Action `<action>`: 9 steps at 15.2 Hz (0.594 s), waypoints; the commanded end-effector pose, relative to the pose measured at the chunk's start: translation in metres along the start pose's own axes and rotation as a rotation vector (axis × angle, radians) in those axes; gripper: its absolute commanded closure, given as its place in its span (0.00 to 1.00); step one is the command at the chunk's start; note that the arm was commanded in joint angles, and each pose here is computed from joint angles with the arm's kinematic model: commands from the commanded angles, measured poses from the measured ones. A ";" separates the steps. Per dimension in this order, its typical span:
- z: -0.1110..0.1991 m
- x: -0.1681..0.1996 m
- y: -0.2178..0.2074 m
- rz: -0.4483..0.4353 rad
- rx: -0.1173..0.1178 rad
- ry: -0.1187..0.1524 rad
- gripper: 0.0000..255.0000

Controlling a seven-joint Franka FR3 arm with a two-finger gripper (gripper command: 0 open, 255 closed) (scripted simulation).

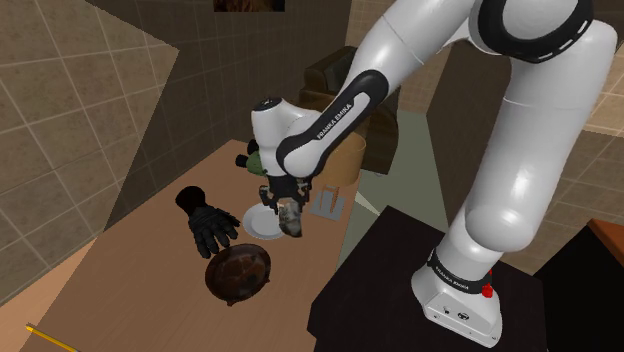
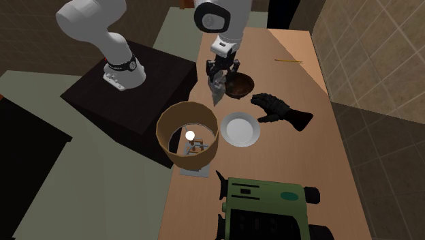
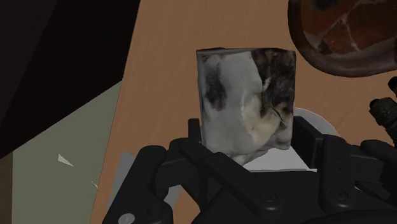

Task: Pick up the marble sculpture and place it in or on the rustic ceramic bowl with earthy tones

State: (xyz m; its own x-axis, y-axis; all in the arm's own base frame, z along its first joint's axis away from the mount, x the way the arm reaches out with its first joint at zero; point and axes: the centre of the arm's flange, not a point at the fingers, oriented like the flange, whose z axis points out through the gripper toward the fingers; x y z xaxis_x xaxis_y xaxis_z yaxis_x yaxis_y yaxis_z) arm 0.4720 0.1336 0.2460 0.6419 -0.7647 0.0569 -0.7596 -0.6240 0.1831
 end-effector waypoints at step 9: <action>-0.019 -0.086 -0.099 0.002 0.000 0.000 1.00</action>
State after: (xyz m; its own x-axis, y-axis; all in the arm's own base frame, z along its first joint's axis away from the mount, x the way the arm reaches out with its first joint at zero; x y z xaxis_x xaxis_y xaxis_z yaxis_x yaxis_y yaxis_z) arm 0.4914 0.2508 0.2432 0.6418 -0.7647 0.0569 -0.7597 -0.6240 0.1831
